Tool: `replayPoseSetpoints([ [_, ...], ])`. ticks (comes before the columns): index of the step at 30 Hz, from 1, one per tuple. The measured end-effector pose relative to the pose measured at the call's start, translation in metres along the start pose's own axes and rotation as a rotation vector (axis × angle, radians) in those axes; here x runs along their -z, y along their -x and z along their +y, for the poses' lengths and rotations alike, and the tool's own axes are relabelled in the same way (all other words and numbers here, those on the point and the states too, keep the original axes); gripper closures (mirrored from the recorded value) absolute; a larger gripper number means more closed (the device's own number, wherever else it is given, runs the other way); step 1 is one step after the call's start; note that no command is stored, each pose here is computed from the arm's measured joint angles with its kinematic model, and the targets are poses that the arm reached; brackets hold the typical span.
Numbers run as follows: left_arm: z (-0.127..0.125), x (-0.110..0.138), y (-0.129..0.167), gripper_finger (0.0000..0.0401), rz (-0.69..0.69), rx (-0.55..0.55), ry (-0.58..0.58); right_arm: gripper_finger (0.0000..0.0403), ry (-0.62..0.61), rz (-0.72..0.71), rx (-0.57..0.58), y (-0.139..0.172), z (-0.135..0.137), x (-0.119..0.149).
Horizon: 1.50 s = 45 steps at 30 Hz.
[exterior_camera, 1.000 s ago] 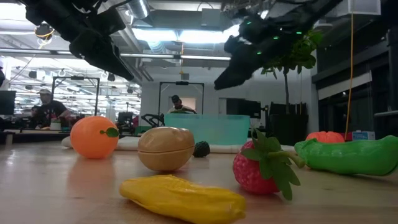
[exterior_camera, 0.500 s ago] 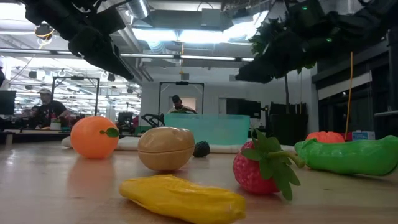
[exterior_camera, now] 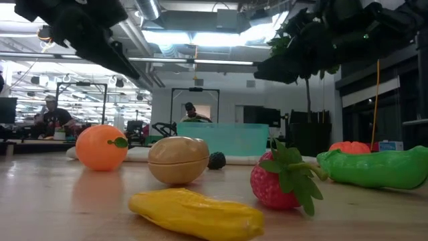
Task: Pick and placing Produce into tupperware
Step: Put the yellow pineapple into the green bin
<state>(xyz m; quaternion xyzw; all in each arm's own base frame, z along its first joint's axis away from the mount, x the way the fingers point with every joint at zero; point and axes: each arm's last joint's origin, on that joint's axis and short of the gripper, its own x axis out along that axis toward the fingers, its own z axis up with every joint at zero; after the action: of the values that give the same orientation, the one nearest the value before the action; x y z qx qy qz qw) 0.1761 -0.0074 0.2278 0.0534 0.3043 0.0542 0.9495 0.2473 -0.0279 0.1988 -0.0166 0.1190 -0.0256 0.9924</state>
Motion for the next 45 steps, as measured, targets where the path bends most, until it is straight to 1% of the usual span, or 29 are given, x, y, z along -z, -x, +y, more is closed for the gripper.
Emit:
replayPoseSetpoints([
  [4, -0.015, -0.001, 0.006, 0.0176, -0.03, 0.072, -0.007, 0.013, -0.037, -0.005, -0.011, 0.002, 0.001, -0.002],
  [6, -0.022, -0.001, 0.01, 0.0177, -0.034, 0.081, 0.007, 0.013, -0.052, -0.011, -0.013, 0.004, 0.002, -0.004],
  [9, -0.031, 0.0, 0.016, 0.0174, -0.05, 0.026, 0.054, 0.013, -0.066, -0.015, -0.013, 0.011, 0.002, -0.009],
  [11, -0.036, 0.004, 0.02, 0.0173, -0.035, -0.02, 0.097, 0.013, -0.074, -0.021, -0.013, 0.017, 0.002, -0.013],
  [14, -0.045, 0.008, 0.024, 0.0172, -0.041, -0.058, 0.152, 0.013, -0.077, -0.005, -0.014, 0.028, 0.002, -0.017],
  [17, -0.054, 0.01, 0.026, 0.0173, -0.057, -0.068, 0.185, 0.013, -0.075, 0.002, -0.009, 0.038, 0.003, -0.021],
  [20, -0.062, 0.01, 0.026, 0.0177, -0.072, -0.059, 0.231, 0.013, -0.067, 0.022, 0.035, 0.044, 0.004, -0.021],
  [23, -0.071, 0.012, 0.023, 0.0176, -0.072, -0.059, 0.264, 0.013, -0.059, 0.051, 0.078, 0.045, 0.006, -0.019],
  [25, -0.076, 0.013, 0.02, 0.0174, -0.059, -0.06, 0.291, 0.013, -0.043, 0.058, 0.082, 0.044, 0.008, -0.018],
  [28, -0.083, 0.009, 0.016, 0.0173, -0.023, -0.078, 0.341, 0.013, -0.033, 0.059, 0.107, 0.044, 0.009, -0.018],
  [31, -0.088, -0.001, 0.015, 0.0172, 0.013, -0.115, 0.386, 0.013, -0.031, 0.06, 0.119, 0.044, 0.009, -0.018],
  [38, -0.099, -0.028, 0.014, 0.0172, 0.14, -0.263, 0.55, 0.013, -0.031, 0.084, 0.117, 0.044, 0.009, -0.015],
  [42, -0.101, -0.032, 0.009, 0.0172, 0.25, -0.355, 0.65, 0.013, -0.03, 0.085, 0.117, 0.044, 0.009, -0.015],
  [45, -0.096, -0.029, 0.005, 0.0172, 0.372, -0.454, 0.72, 0.013, -0.033, 0.085, 0.117, 0.044, 0.009, -0.015],
])
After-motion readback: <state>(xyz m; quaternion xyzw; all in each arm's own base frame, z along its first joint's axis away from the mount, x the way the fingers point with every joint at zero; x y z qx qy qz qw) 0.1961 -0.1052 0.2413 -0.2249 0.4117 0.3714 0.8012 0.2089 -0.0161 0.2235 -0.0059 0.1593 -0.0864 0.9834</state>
